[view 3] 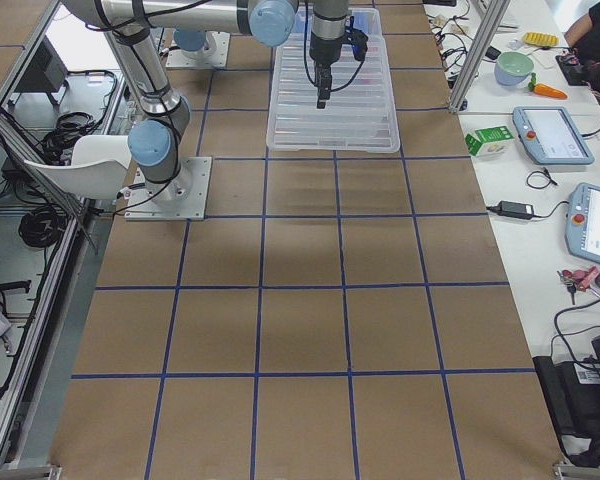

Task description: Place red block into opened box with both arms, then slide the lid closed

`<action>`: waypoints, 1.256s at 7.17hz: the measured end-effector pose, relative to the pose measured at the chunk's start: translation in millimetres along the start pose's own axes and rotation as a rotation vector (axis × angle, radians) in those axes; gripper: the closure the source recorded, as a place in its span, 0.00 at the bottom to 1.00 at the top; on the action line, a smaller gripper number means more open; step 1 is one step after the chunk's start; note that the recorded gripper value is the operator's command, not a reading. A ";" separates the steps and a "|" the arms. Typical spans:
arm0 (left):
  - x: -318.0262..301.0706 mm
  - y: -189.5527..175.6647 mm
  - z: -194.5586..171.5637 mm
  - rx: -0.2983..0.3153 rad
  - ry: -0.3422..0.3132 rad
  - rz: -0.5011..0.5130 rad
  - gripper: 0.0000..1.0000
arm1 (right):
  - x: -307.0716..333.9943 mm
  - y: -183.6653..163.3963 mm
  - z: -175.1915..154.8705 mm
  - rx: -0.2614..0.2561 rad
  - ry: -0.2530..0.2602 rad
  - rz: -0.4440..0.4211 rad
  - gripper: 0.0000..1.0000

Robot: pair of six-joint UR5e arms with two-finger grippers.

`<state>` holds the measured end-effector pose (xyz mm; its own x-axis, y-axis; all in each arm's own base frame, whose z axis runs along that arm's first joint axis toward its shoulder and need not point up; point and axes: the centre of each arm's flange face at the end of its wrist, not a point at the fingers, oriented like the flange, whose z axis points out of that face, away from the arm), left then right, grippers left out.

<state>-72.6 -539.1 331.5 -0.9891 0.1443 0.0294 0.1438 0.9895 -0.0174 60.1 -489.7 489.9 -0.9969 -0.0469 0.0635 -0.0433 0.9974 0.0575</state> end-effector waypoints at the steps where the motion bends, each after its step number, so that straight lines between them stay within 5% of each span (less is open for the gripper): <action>1: 4.2 1.9 14.3 -0.003 0.004 -0.005 1.00 | 0.0 -0.8 0.8 -0.001 -0.002 -0.003 0.00; 9: 10.8 -1.5 86.3 -0.075 0.025 -0.006 1.00 | -0.7 1.1 2.4 -0.005 -0.005 -0.001 0.00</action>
<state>-86.3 -540.2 245.6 -0.9891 0.1373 0.0538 0.1403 0.9884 0.0575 60.7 -488.5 487.5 -0.9971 -0.0475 0.0589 -0.0438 0.9970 0.0630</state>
